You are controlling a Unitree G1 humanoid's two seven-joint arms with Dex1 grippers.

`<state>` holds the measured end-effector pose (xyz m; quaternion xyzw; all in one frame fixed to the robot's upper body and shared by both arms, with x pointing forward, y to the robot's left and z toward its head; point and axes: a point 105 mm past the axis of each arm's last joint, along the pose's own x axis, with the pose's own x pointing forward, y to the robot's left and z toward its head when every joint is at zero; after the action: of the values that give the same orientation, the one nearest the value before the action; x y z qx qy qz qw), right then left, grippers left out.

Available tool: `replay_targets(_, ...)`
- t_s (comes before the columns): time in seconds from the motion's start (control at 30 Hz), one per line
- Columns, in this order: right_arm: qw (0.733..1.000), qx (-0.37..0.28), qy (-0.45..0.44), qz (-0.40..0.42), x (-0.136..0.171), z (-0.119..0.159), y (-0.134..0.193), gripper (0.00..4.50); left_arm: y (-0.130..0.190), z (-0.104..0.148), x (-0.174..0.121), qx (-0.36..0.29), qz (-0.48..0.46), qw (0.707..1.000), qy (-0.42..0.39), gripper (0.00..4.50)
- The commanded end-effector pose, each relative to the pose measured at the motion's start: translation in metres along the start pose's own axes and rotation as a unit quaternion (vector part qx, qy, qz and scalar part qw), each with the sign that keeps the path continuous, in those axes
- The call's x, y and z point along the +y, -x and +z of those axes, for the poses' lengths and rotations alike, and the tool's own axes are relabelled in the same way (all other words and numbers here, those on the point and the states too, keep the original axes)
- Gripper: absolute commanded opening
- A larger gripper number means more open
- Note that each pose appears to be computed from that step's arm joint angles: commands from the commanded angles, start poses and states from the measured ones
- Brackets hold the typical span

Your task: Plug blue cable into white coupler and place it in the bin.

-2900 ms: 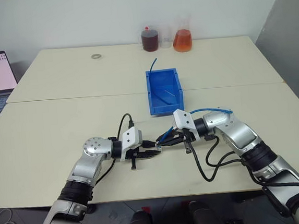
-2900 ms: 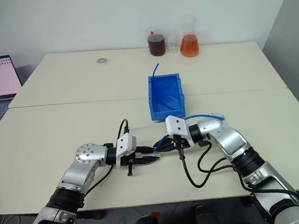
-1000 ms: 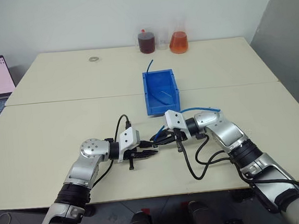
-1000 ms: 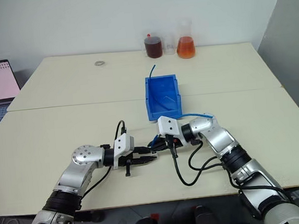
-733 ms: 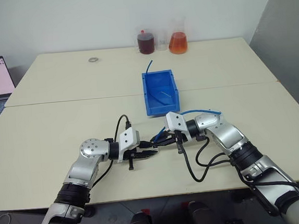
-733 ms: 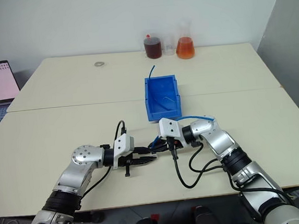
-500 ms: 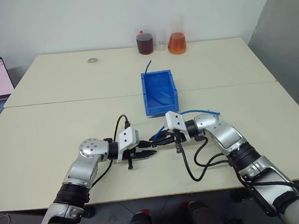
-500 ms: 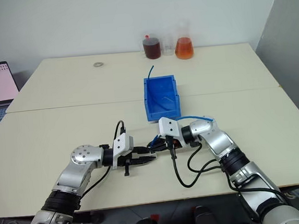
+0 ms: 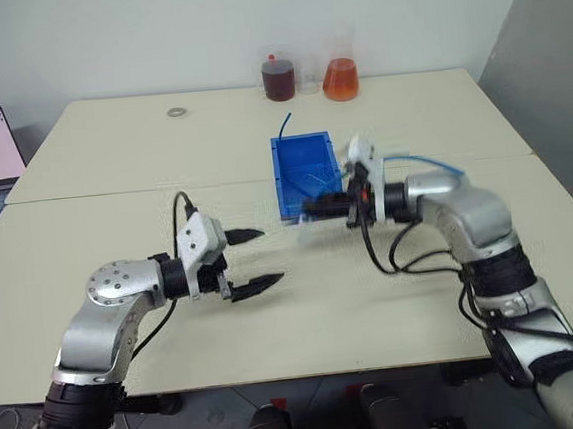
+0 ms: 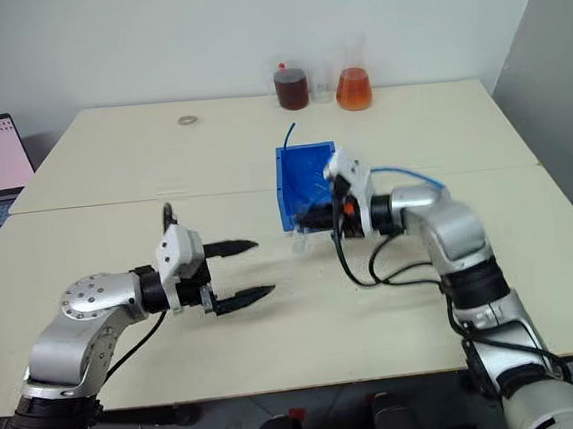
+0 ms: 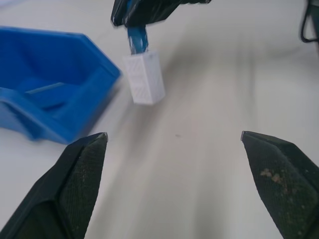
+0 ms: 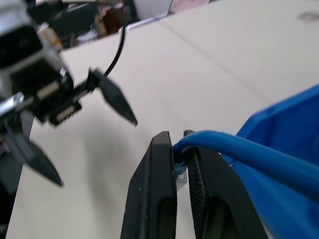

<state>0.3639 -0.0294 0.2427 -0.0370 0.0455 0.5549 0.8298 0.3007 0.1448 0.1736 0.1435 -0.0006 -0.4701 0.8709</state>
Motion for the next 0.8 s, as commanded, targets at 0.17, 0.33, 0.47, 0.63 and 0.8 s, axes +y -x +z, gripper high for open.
replay_targets(0.17,0.991,-0.009,-0.014,-0.131,-0.063,0.018,-0.023,0.09,-0.022,0.029,0.023,-0.069,0.159,0.985,0.008,4.48)
replay_targets(0.33,0.987,0.014,-0.006,-0.161,-0.08,0.005,-0.032,1.38,-0.023,0.025,0.015,-0.07,0.17,0.983,0.021,4.5)
replay_targets(0.47,0.984,0.012,-0.004,-0.177,-0.087,0.006,-0.032,2.3,-0.017,0.021,0.015,-0.062,0.183,0.981,0.022,4.5)
replay_targets(0.63,0.98,0.011,0.001,-0.197,-0.095,0.008,-0.024,3.42,-0.016,0.022,0.016,-0.064,0.189,0.979,0.028,4.5)
replay_targets(0.8,0.977,0.013,0.003,-0.215,-0.104,0.011,-0.008,4.45,-0.016,0.022,0.017,-0.062,0.191,0.979,0.029,4.5)
